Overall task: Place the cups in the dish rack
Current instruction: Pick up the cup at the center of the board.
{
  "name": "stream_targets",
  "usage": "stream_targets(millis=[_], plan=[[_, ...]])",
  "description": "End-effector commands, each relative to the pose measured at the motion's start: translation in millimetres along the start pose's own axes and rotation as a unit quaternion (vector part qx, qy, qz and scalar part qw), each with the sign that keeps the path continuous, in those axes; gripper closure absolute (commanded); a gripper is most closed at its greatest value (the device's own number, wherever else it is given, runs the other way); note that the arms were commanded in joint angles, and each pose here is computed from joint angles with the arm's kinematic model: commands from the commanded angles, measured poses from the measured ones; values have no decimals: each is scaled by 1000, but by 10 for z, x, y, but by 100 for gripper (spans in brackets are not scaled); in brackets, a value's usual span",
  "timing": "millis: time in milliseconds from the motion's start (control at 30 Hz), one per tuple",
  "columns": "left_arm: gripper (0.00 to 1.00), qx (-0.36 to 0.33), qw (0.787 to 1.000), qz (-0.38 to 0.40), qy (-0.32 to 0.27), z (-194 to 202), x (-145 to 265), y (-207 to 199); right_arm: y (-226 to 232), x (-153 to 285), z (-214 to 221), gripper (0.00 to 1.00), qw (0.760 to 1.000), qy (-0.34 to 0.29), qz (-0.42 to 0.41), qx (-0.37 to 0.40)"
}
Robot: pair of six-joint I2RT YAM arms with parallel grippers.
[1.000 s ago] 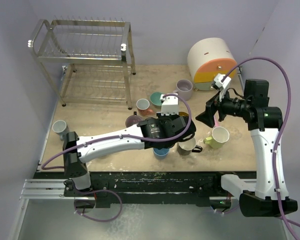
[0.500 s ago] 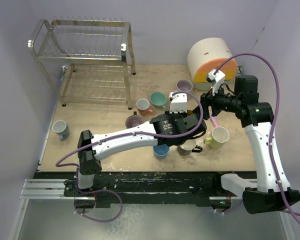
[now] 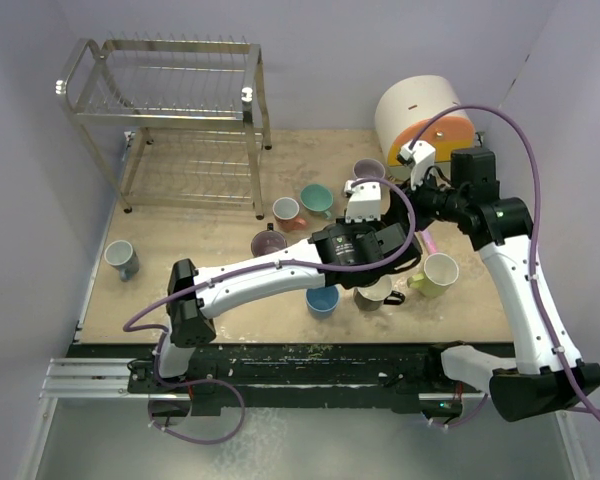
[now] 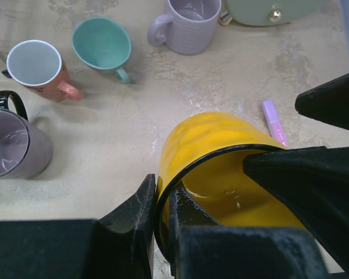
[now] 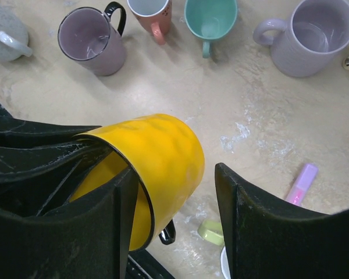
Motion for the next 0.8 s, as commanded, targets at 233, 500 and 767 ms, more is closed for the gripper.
stream_targets(millis=[233, 500, 767], plan=[[100, 79, 994, 53, -51, -488, 172, -288, -161, -14, 97, 53, 997, 23, 69, 28], [96, 76, 994, 69, -46, -480, 168, -369, -209, 24, 6, 100, 994, 23, 93, 45], [52, 94, 989, 115, -23, -548, 313, -346, -80, 9, -99, 100, 999, -11, 41, 26]])
Point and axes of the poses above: each gripper's point midway between its finger pads, its own x axis back along the fingers, its own y axis along the line the jaws close on, z = x × y, the point moved 5 cm from there along x, back along the fingers, and after that the axes turned 11 degrees about x, right-handed, at the moved point
